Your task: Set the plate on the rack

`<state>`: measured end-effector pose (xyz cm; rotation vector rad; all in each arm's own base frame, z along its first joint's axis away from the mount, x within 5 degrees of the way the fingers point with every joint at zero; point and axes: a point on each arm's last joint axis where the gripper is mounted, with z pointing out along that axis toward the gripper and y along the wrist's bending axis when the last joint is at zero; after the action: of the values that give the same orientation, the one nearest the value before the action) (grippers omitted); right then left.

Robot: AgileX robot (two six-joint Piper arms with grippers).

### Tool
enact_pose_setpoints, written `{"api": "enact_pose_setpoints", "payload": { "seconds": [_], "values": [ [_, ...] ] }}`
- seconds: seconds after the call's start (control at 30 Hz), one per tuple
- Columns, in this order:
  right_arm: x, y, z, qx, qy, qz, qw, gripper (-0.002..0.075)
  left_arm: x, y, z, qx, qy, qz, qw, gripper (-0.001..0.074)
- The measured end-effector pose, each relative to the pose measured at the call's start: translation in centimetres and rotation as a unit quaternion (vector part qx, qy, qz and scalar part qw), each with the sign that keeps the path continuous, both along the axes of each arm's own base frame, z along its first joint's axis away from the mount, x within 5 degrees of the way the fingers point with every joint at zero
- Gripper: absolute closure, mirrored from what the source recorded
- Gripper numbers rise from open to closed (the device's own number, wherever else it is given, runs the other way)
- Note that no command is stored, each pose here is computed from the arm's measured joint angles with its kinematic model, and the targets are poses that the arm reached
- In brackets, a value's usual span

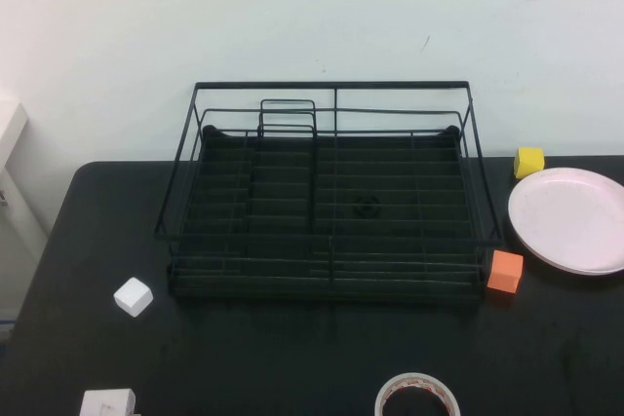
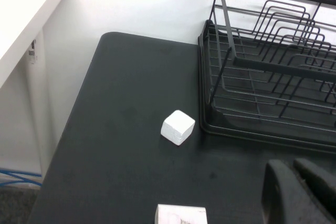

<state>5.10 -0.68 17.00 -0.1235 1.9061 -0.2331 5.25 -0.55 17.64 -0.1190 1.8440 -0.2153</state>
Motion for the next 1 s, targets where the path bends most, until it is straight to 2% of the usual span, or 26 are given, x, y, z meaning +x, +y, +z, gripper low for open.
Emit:
{"api": "enact_pose_setpoints", "payload": {
  "seconds": [0.63,1.0],
  "values": [
    [0.0,-0.01,0.0,-0.001,0.0,0.0,1.0,0.0728,0.0,0.0,0.0,0.0,0.0,0.0,1.0,0.0737],
    [0.17,-0.6,0.6,-0.116,-0.027,0.0,0.993,0.0728,0.09,0.08,0.22,0.011,-0.016,0.002,1.0,0.0737]
  ]
}}
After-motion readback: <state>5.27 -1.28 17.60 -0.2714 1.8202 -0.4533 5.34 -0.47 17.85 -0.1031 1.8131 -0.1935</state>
